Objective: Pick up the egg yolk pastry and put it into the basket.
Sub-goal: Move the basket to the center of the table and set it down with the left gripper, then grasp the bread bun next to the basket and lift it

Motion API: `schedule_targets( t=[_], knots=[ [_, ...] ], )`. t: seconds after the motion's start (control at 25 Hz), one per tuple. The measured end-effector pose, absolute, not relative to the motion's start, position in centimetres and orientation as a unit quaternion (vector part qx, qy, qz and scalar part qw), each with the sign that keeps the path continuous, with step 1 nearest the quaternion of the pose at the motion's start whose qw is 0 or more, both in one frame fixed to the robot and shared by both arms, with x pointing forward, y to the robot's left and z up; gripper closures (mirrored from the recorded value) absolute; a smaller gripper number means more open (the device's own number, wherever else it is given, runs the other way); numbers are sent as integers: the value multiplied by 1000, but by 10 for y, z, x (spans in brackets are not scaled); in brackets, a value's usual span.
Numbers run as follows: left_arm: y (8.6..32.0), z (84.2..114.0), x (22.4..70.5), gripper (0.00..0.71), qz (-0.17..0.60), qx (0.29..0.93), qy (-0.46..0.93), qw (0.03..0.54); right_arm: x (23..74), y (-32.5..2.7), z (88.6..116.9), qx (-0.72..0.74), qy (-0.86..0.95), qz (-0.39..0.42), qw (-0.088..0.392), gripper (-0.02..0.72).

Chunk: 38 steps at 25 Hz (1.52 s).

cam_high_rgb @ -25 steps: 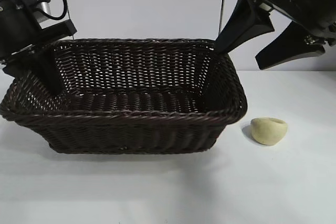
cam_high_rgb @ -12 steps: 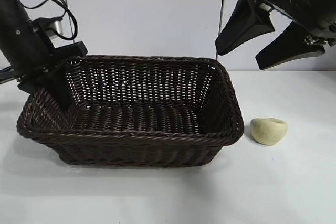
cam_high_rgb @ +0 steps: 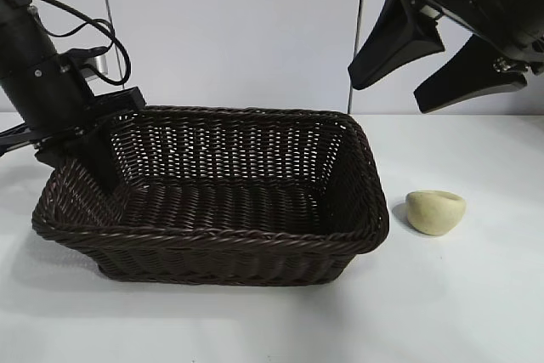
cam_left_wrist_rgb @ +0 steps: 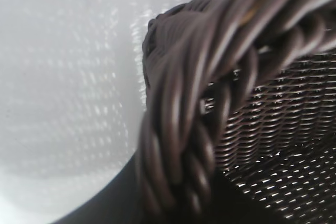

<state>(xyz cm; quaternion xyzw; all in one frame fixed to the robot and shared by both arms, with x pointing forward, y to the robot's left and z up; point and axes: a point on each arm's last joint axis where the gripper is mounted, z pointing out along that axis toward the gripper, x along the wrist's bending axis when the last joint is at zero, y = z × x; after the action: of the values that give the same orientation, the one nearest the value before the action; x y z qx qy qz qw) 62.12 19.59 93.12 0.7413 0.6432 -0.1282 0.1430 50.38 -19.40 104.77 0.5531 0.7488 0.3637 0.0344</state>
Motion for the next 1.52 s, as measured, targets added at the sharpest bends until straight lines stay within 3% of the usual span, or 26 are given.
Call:
schedule_targets(
  t=[0.08,0.2,0.56,0.8,1.08,1.36,1.52],
  knots=[
    [197,932,621,193,-126,744,641,140,504,-194,1048,553,749,363,35,148],
    [198,940,619,156,-117,751,635,139,504,-194,1048,553,749,363,35,148],
    [204,1013,612,144,-56,781,600,166,504,-194,1048,553,749,363,35,148],
    [217,1049,609,144,5,783,607,137,504,-194,1048,553,749,363,35,148],
    [240,1050,611,142,81,780,618,58,504,-194,1048,553,749,363,35,148],
    [294,1050,616,142,90,727,679,48,504,-194,1048,553,749,363,35,148],
    [307,1050,615,142,82,714,695,42,504,-194,1048,553,749,363,35,148]
  ],
)
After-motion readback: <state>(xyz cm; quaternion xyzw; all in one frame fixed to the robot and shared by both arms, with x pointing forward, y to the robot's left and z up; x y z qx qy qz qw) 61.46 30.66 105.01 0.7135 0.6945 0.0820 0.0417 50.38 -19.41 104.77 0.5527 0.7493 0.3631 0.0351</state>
